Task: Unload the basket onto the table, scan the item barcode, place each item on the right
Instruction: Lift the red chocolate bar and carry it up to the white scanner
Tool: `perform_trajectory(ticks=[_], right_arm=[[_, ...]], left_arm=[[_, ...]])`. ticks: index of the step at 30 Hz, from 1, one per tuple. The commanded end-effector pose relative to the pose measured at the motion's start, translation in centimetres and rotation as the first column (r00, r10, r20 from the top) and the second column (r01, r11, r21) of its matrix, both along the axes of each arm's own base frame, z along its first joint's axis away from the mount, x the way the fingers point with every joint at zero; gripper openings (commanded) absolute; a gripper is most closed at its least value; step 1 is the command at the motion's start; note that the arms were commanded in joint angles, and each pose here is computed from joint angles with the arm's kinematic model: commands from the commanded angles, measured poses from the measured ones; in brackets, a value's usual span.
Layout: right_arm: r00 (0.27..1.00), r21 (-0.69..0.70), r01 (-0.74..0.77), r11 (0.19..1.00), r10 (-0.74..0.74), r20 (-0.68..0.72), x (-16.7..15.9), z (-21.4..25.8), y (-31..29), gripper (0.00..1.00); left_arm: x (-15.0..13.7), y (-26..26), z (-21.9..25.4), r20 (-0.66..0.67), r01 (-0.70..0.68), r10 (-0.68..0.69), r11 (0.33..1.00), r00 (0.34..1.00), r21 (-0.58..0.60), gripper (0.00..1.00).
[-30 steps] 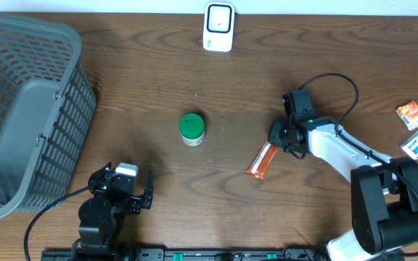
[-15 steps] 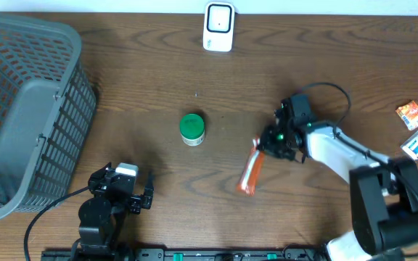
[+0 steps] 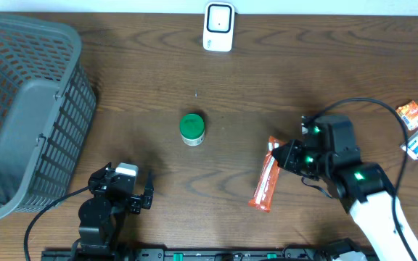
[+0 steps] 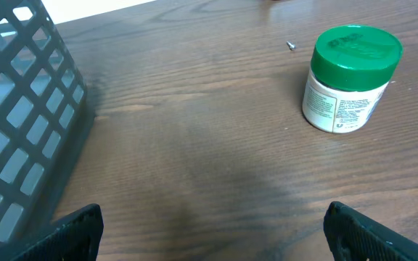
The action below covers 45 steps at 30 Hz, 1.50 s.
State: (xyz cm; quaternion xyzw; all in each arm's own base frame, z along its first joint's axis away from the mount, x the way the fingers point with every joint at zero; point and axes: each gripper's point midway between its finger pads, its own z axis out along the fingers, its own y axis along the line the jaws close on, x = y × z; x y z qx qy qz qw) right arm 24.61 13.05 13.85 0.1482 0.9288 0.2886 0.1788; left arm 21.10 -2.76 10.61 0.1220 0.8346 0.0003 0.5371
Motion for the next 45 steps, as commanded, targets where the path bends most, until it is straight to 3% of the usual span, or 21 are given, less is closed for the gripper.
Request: perform_trajectory(ticks=[1,9,13,18,21,27,34,44,45], right_arm=[[0.997,0.025,0.045,0.999,-0.047,0.06,0.1,2.0,-0.5,0.01],[0.997,0.027,0.054,0.998,-0.056,0.058,-0.2,2.2,-0.6,0.02],[0.99,-0.055,0.063,0.996,-0.055,0.133,1.6,2.0,-1.4,0.02],[0.956,-0.042,0.033,0.999,-0.019,0.292,6.2,3.3,0.4,0.01],[0.928,-0.042,0.009,0.999,0.007,0.373,10.6,4.2,1.9,0.01],[0.861,-0.245,-0.066,0.967,0.179,0.476,18.3,6.6,4.6,0.01],[0.772,-0.574,0.127,0.809,0.283,0.569,27.1,10.2,5.5,0.01],[0.634,-0.743,0.467,0.48,0.403,0.66,35.4,11.2,7.3,0.01],[0.595,-0.739,0.517,0.433,0.439,0.673,36.3,10.8,8.4,0.01]], left_arm=[[-0.2,-0.1,-0.7,-0.021,0.001,-0.002,1.0,1.0,-0.01,0.98],[-0.2,-0.1,-0.7,-0.021,0.001,-0.002,1.0,1.0,-0.01,0.98],[-0.2,-0.1,-0.7,-0.021,0.001,-0.001,1.0,1.0,-0.01,0.98],[-0.2,-0.1,-0.7,-0.021,0.001,-0.002,1.0,1.0,-0.01,0.98],[-0.2,-0.1,-0.7,-0.021,0.001,-0.002,1.0,1.0,-0.01,0.98],[-0.2,-0.1,-0.7,-0.021,0.001,-0.002,1.0,1.0,-0.01,0.98],[-0.2,-0.1,-0.7,-0.021,0.001,-0.002,1.0,1.0,-0.01,0.98],[-0.2,-0.1,-0.7,-0.021,0.001,-0.002,1.0,1.0,-0.01,0.98],[-0.2,-0.1,-0.7,-0.021,0.001,-0.002,1.0,1.0,-0.01,0.98]])
